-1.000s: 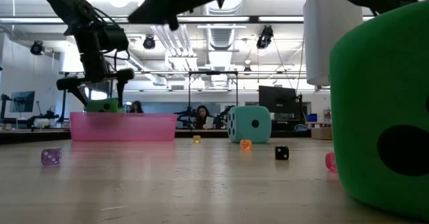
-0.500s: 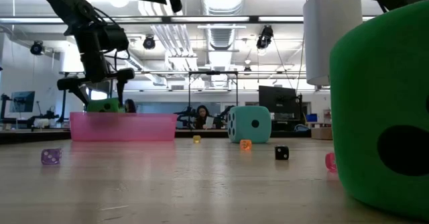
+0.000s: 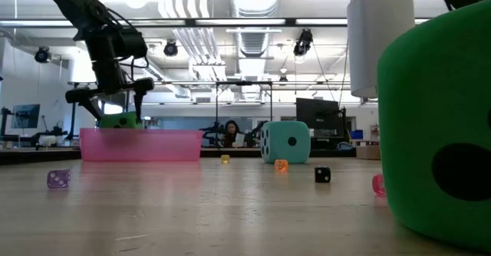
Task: Pick & Place Dice
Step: Put the top big green dice into the red bin
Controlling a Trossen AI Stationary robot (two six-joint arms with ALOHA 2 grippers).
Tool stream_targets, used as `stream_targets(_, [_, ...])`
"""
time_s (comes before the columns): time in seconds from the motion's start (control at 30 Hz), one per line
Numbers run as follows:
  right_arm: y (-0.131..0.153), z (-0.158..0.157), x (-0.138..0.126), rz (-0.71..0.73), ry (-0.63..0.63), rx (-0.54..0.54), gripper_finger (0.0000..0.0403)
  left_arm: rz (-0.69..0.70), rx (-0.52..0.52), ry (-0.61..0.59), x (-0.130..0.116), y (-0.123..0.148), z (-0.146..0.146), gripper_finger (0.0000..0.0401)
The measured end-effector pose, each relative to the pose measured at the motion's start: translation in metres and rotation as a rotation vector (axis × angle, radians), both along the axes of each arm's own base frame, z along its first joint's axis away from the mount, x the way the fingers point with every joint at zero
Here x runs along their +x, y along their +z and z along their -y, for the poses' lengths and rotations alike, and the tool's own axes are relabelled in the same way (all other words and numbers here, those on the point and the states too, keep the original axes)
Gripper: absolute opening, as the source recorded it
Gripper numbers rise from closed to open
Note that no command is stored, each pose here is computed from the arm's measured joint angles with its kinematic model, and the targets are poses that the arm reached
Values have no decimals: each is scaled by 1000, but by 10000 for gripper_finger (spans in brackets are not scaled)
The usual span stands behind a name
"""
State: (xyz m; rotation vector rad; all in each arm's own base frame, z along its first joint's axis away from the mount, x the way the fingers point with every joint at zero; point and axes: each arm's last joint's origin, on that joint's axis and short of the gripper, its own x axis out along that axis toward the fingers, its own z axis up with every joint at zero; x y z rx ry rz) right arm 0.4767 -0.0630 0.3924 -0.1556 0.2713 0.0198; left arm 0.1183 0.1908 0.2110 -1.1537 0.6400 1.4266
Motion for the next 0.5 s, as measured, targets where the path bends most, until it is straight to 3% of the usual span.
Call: stream_targets(0.5, [63, -13, -86, -65, 12, -7, 8, 1, 1, 0, 0, 0, 0, 392])
